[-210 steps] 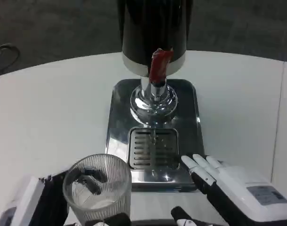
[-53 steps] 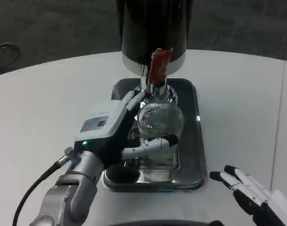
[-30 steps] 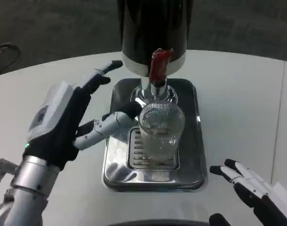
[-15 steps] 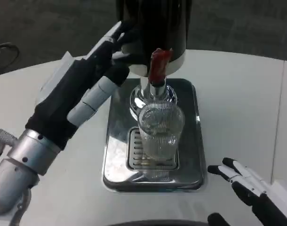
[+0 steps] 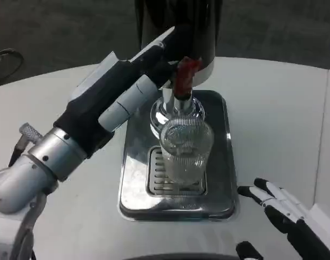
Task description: Grasp the cup under the faucet to collect the drink, then remove the cup.
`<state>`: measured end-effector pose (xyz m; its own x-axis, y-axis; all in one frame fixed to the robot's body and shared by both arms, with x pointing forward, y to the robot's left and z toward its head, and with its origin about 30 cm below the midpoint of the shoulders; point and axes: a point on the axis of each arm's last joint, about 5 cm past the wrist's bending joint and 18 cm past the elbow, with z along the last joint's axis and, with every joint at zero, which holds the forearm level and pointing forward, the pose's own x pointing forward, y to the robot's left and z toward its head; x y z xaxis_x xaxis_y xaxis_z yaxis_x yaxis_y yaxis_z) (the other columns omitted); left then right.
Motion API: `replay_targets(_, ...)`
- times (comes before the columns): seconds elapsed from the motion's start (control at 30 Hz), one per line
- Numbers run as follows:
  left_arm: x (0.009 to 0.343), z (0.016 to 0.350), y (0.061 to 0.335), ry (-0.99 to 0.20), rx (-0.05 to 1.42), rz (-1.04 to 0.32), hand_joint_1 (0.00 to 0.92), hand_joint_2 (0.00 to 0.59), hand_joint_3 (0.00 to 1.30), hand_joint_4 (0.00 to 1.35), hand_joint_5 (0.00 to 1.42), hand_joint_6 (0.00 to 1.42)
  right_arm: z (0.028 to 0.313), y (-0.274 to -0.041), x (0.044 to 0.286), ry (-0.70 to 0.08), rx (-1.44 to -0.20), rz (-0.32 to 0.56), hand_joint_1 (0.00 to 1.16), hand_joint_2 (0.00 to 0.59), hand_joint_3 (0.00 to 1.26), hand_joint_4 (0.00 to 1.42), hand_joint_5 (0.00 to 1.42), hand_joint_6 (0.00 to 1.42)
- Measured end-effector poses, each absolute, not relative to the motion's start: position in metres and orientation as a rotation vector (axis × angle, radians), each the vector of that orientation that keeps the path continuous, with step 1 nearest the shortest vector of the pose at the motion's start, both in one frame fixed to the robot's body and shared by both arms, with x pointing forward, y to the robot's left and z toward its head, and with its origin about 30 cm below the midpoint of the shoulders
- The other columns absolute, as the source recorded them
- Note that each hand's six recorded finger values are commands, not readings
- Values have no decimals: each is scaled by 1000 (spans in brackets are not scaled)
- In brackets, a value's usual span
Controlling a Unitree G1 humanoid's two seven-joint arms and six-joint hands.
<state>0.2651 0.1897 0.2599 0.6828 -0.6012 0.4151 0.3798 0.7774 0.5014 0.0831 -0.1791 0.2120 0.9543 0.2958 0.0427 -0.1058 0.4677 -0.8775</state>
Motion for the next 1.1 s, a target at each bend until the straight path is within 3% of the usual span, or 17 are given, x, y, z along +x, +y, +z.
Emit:
replay_targets(0.43,279,269,185,-576,370,-600,0,67,90,28,184,121,213,-176,87,-206,-1044,254,276,461,101,0,3,96)
replay_targets(0.77,298,281,184,-467,353,-743,0,70,94,25,181,127,213,-176,87,-204,-1043,258,276,461,96,0,0,91)
replay_targets(1.1,306,286,188,-431,368,-769,0,57,64,0,136,92,213,-175,89,-210,-1035,256,276,461,95,0,0,81)
